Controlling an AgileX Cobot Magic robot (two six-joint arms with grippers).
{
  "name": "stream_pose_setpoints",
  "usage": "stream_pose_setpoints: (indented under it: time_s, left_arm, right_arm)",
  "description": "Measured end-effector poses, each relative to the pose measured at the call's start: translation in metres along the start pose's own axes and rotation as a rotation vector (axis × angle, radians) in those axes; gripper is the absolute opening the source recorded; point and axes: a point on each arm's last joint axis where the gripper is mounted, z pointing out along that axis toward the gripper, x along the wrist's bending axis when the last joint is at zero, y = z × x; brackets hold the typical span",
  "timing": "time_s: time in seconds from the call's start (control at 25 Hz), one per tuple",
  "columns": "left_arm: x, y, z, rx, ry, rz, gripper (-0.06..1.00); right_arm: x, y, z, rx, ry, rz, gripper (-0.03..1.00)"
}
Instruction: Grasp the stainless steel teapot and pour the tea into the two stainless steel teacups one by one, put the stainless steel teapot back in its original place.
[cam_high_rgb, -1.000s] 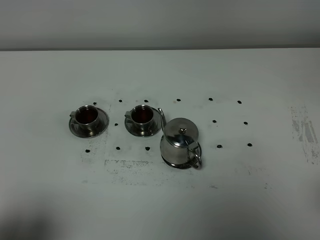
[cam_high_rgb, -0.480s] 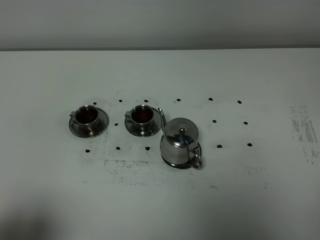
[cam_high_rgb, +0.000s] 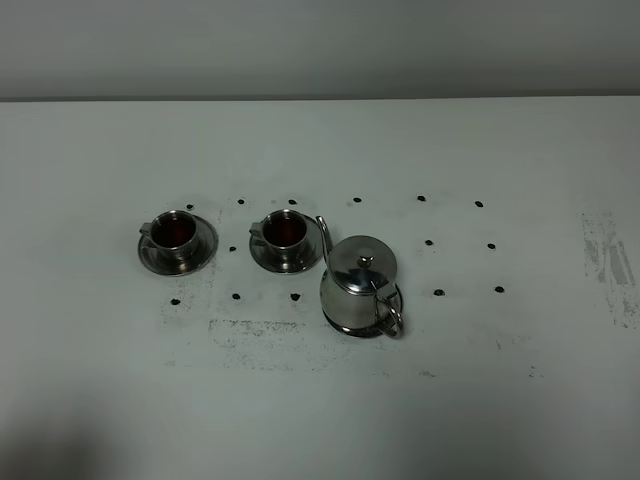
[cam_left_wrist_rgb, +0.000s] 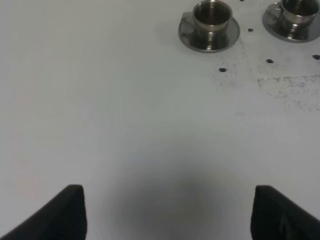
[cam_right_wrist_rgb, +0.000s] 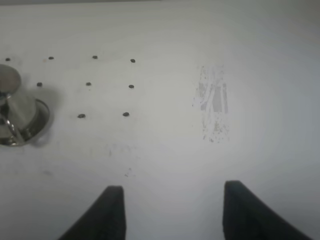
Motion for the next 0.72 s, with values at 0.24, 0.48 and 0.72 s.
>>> stream_pose_setpoints:
  time_s: [0.24, 0.48, 0.72]
  left_arm:
    - [0.0000, 0.0000, 0.0000, 0.000, 0.000, 0.000, 0.66]
    - [0.0000, 0.0000, 0.0000, 0.000, 0.000, 0.000, 0.66]
    - [0.0000, 0.0000, 0.0000, 0.000, 0.000, 0.000, 0.66]
  right_arm:
    - [0.0004, 0.0000, 0.0000, 0.000, 0.005, 0.000, 0.43]
    - [0.0005, 0.0000, 0.0000, 0.000, 0.006, 0.001, 0.43]
    - [0.0008, 0.0000, 0.0000, 0.000, 0.008, 0.000, 0.43]
